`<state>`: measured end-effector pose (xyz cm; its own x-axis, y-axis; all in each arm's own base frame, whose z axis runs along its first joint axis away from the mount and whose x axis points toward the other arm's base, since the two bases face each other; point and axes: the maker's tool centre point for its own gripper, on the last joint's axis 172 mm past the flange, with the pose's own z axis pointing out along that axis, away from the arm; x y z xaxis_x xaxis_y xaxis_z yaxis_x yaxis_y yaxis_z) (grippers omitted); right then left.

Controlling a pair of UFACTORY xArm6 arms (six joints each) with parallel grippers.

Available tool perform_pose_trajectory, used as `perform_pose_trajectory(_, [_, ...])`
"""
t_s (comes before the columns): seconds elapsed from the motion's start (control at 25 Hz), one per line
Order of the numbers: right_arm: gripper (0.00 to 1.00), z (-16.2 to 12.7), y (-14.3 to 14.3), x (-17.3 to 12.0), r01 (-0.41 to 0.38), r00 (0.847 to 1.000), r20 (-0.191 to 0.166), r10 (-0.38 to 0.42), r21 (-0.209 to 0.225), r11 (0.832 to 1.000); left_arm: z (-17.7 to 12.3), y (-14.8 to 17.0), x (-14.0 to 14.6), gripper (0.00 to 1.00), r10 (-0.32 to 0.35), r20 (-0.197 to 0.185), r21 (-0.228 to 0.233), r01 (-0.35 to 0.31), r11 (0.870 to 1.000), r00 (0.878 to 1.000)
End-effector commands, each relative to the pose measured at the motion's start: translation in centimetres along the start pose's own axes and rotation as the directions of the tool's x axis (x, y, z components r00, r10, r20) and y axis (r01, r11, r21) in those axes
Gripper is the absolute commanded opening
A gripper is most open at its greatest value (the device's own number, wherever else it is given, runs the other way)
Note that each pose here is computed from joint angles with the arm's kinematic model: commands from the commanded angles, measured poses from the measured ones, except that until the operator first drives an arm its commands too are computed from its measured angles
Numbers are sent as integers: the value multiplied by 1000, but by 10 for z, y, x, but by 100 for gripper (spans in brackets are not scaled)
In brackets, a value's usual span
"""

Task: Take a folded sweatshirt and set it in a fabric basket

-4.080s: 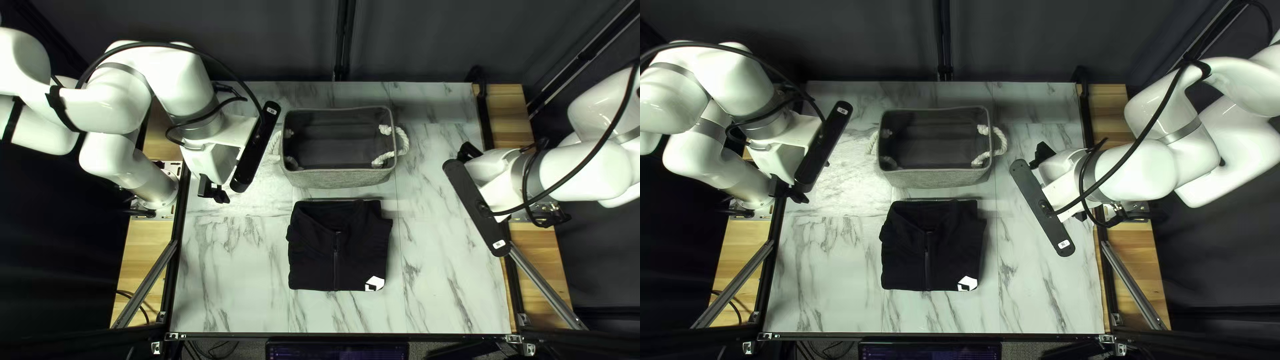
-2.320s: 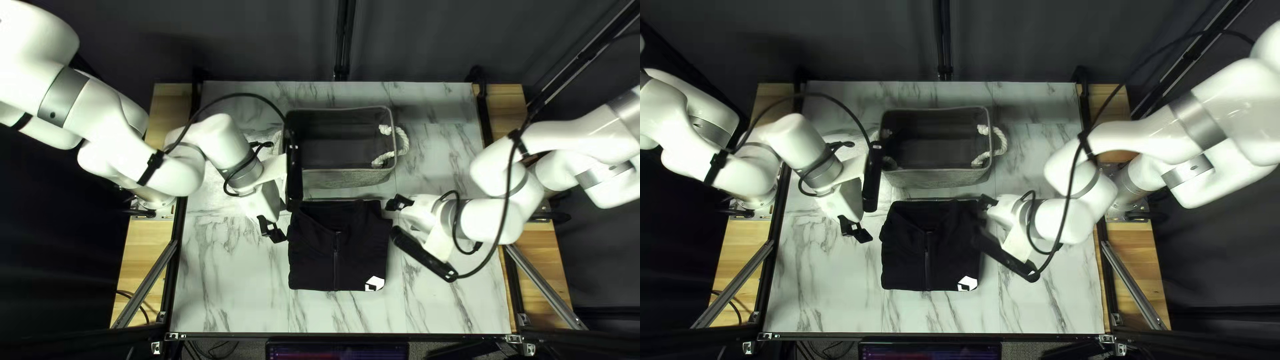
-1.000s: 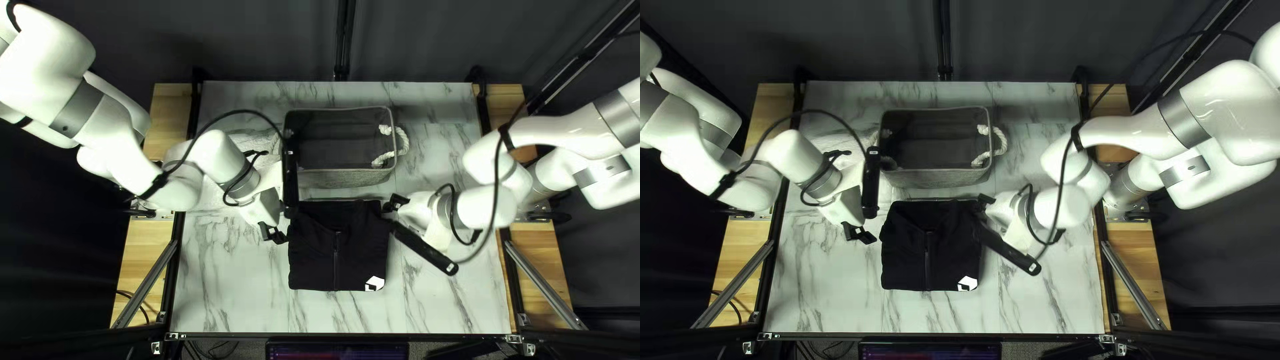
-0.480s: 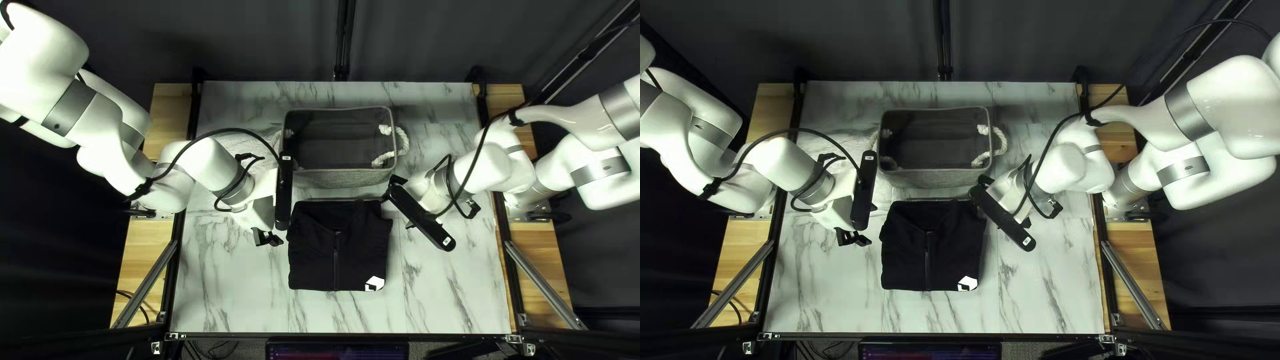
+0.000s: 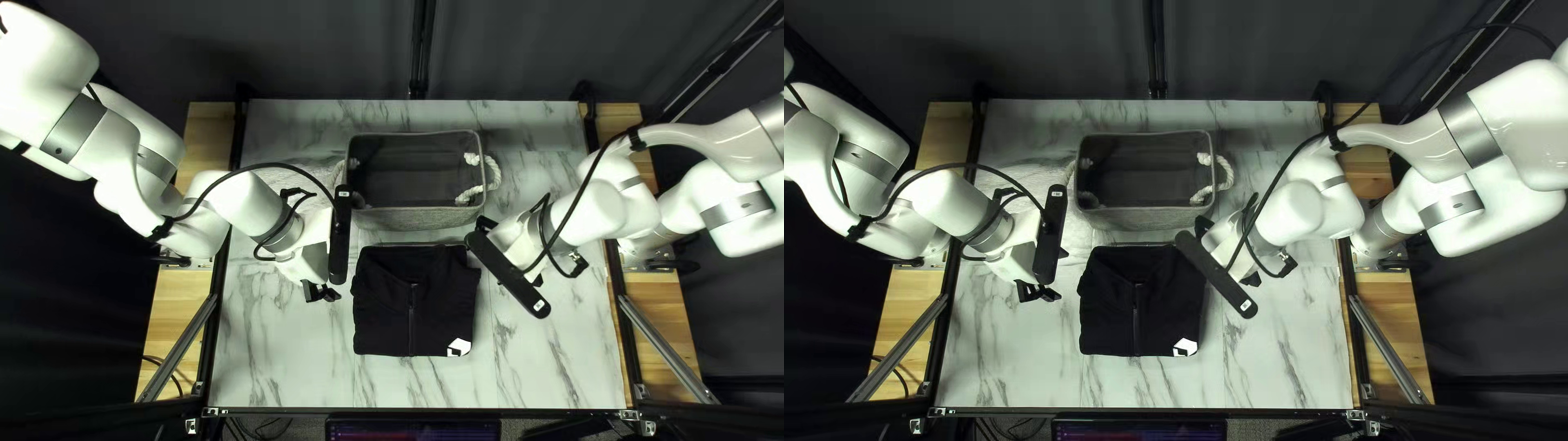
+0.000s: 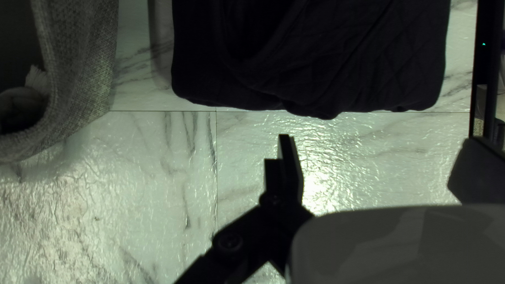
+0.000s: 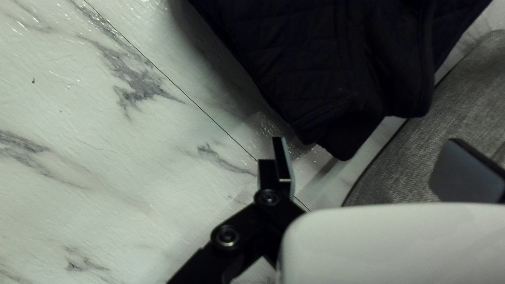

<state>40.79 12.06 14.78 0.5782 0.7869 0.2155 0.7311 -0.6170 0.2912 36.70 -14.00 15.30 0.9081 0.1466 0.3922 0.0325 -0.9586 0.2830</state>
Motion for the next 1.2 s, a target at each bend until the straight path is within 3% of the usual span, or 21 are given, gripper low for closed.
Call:
perform_pose_trajectory(0.04, [100,8,-4,2,139,990,41,-136,-64,988,-1,-2,-1,100,-23,-3,-15,23,1000,1000])
perform_pose_trajectory(0.2, [100,6,-3,12,230,973,36,-227,-101,968,-2,-2,0,100,-31,-2,-22,31,999,1000])
perform_pose_trajectory(0.32, [100,3,-4,17,276,961,10,-276,-85,957,-2,-1,2,100,-30,-3,-29,30,999,1000])
perform_pose_trajectory(0.8, [100,3,-4,17,276,961,10,-276,-85,957,-5,3,1,100,-33,-6,-50,32,998,999])
perform_pose_trajectory(0.88, [100,4,-5,13,282,959,38,-280,-108,953,-5,5,6,100,-45,-15,-51,45,998,999])
perform_pose_trajectory(1.04, [100,24,-2,8,345,939,50,-342,-126,930,-1,3,11,100,-101,-36,-25,100,995,994])
perform_pose_trajectory(1.2, [100,48,3,0,448,893,38,-448,-152,881,12,-2,17,100,-155,-43,4,155,988,987])
